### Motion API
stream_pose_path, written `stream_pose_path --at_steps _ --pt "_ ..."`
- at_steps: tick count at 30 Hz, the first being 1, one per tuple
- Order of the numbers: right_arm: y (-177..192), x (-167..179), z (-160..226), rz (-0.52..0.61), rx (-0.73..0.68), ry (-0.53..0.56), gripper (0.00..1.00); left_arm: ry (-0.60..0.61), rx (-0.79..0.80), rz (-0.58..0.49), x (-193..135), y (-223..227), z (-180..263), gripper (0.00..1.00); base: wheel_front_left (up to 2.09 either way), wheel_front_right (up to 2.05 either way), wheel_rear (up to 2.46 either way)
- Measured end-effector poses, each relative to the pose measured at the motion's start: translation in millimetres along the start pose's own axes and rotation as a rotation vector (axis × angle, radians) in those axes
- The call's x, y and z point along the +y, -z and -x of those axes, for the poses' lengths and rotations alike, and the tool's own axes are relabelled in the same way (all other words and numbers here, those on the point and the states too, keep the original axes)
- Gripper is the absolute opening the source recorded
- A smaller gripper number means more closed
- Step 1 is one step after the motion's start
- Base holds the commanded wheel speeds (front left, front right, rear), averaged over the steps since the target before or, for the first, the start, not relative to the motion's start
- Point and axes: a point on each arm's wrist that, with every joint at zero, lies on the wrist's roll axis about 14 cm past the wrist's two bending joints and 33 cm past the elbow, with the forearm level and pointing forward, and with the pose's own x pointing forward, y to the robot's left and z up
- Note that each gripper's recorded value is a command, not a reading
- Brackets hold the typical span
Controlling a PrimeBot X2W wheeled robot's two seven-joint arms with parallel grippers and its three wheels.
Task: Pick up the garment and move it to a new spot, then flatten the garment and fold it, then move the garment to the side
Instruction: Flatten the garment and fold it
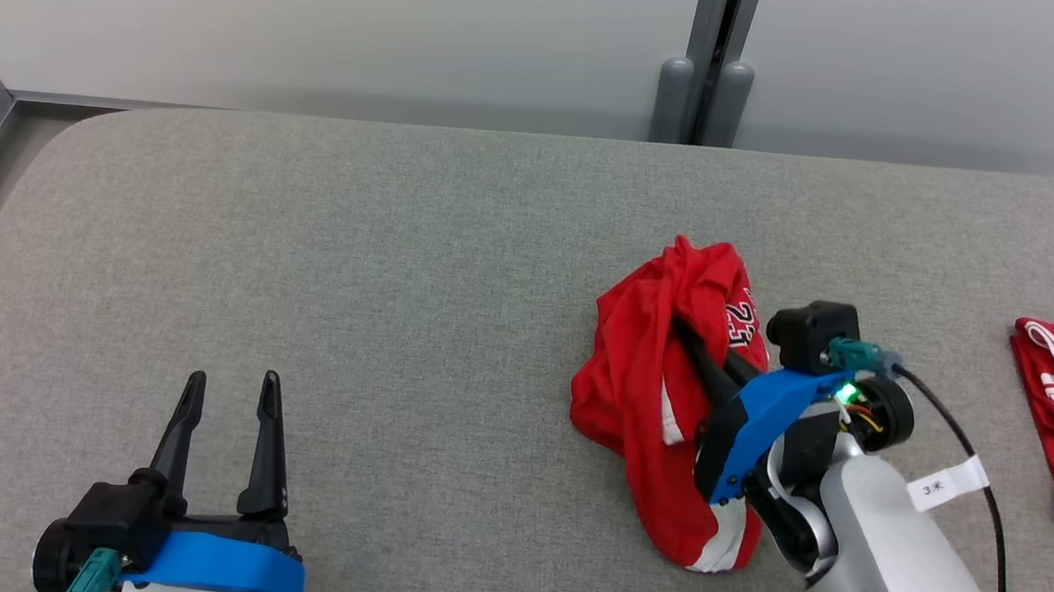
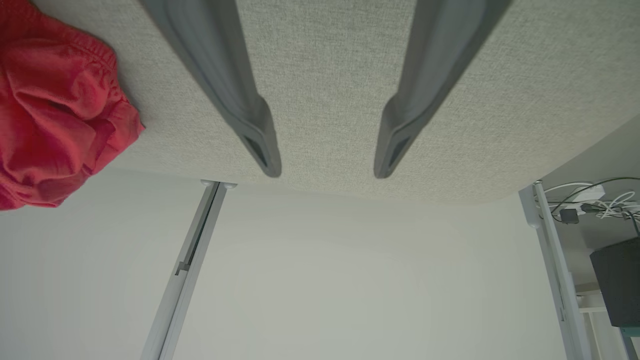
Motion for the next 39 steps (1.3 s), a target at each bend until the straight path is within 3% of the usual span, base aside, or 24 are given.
stream_pose_path --at_steps 14,19,24,28,33,38,39 --pt "-215 106 30 -0.169 -0.539 -0.423 0.00 0.012 -0.042 0.011 -7 -12 0 1.00 0.00 0.00 0.00" --pt "-253 127 38 -0.211 -0.655 -0.507 0.00 0.014 -0.041 0.015 -9 -12 5 1.00 0.00 0.00 0.00" --pt "-208 97 5 -0.120 -0.509 -0.359 0.00 0.022 -0.031 0.020 -12 -8 6 1.00 0.00 0.00 0.00" --pt "-110 43 -14 -0.111 -0.242 -0.176 0.00 0.042 -0.022 0.029 -20 -5 1 1.00 0.00 0.00 0.00" --pt "-36 -41 6 -0.082 -0.075 0.053 0.00 0.079 -0.009 0.031 -31 0 -7 1.00 0.00 0.00 0.00" --pt "-7 -78 29 -0.010 -0.003 0.160 0.00 0.107 0.001 0.027 -39 4 -16 1.00 0.00 0.00 0.00" --pt "-6 -82 32 0.012 0.000 0.170 0.56 0.113 0.002 0.027 -41 4 -18 1.00 0.00 0.00 0.00"
